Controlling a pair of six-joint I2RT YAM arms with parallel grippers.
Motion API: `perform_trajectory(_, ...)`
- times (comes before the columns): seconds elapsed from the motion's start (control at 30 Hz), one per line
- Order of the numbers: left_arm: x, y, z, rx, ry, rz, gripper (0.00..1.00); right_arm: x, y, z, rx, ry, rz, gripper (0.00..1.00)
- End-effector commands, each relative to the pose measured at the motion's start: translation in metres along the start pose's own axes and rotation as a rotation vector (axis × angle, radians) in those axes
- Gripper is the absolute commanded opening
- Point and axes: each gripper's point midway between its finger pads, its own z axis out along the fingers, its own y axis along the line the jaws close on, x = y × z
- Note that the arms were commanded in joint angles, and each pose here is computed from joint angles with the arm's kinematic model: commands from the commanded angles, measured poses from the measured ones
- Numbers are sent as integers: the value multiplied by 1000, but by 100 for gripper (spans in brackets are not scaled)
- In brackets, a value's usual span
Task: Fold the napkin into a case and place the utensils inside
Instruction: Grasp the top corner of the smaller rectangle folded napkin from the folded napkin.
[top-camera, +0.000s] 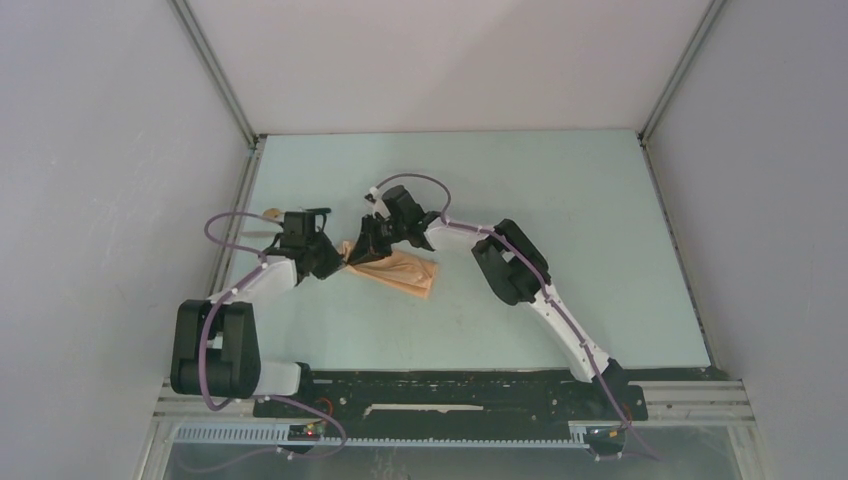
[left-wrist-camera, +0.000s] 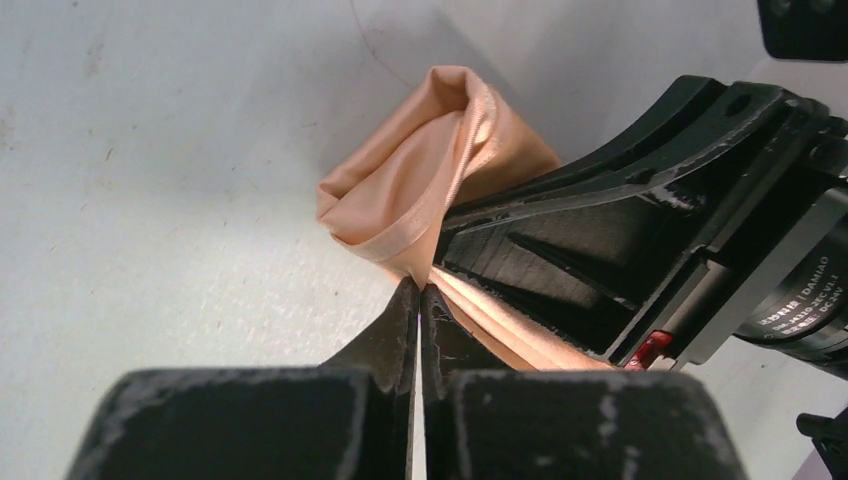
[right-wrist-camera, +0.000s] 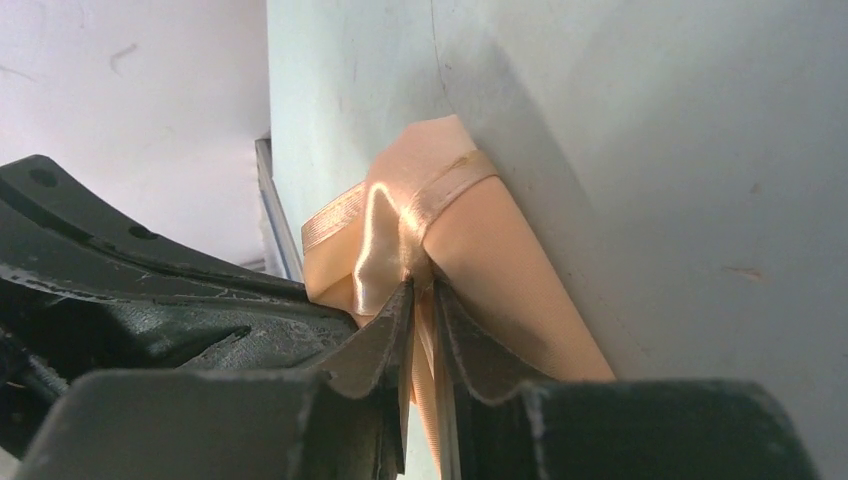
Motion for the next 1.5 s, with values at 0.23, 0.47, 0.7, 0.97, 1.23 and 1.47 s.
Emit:
perform_trajectory(0.23, -22, -49, 3, 188, -57, -10, 0, 7, 2, 13, 101, 17, -111, 27)
perform_trajectory(0.47, -13, -6, 19, -7, 31, -95, 6, -9, 20, -12, -108, 39, -8, 33)
perform_trajectory(0.7, -21, -6, -15, 32, -43, -63, 55, -10, 24, -13, -147, 41, 18, 36)
perform_trajectory(0.97, -19, -5, -39, 65, -68, -64, 42, -8, 25, -13, -147, 29, 27, 36)
perform_trajectory(1.23, -5, 9, -12, 1, 17, -72, 42, -11, 29, -13, -120, 8, -13, 43)
perform_trajectory(1.47, 6, 15, -5, -8, 45, -99, 26, -13, 39, -28, -98, 17, -51, 45)
